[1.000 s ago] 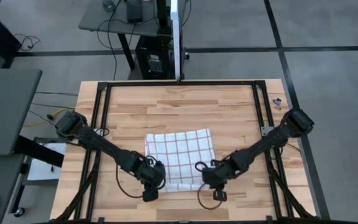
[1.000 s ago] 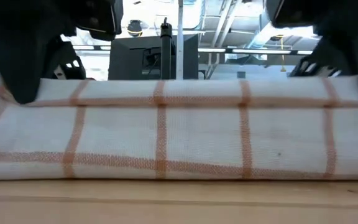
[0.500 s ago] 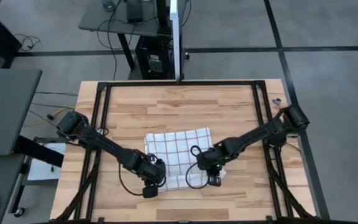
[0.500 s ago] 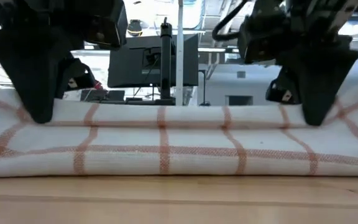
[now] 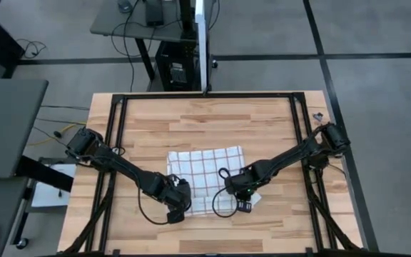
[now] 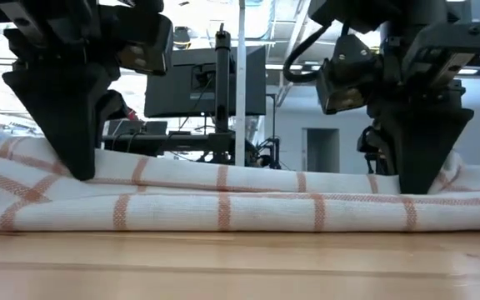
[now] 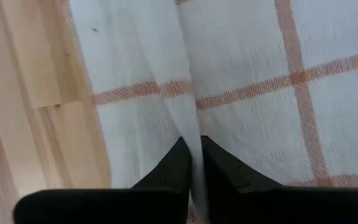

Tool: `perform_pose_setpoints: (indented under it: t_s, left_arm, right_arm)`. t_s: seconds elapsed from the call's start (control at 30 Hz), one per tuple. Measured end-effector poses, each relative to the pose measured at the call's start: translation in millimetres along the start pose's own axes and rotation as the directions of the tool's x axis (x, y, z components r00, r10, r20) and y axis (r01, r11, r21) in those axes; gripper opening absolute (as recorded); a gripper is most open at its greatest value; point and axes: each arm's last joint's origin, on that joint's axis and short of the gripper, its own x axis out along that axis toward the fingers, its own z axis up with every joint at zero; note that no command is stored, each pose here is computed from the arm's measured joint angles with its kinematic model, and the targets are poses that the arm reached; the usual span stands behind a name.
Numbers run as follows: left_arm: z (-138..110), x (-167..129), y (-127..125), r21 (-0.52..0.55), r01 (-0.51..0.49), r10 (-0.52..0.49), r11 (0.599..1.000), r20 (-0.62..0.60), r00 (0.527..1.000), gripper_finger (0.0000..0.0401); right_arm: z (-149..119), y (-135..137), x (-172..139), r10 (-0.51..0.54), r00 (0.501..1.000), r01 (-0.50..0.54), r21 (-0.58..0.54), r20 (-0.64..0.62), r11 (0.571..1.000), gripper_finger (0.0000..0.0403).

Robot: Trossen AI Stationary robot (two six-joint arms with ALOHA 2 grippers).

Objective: Roll towel
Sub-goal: Roll the white towel

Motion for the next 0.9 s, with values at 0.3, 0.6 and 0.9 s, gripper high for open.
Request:
perform_pose_setpoints:
  t_s: [0.3, 0.6, 0.9]
  left_arm:
    - [6, -14, -1, 0.026, -0.047, 0.048, 0.999, -0.042, 0.998, 0.0127]
    - [16, -42, -2, 0.106, -0.183, 0.187, 0.977, -0.035, 0.982, 0.0138]
    - [9, -29, -22, 0.153, -0.08, 0.069, 0.985, 0.075, 0.995, 0.0135]
  right_arm:
    - [5, -10, -25, 0.011, 0.999, -0.013, 0.049, 0.047, 0.999, 0.0137]
    - [6, -25, -85, 0.053, 0.978, -0.064, 0.05, 0.203, 0.997, 0.0184]
    - [-13, 6, -67, 0.122, 0.885, -0.101, -0.071, 0.45, 0.992, 0.0168]
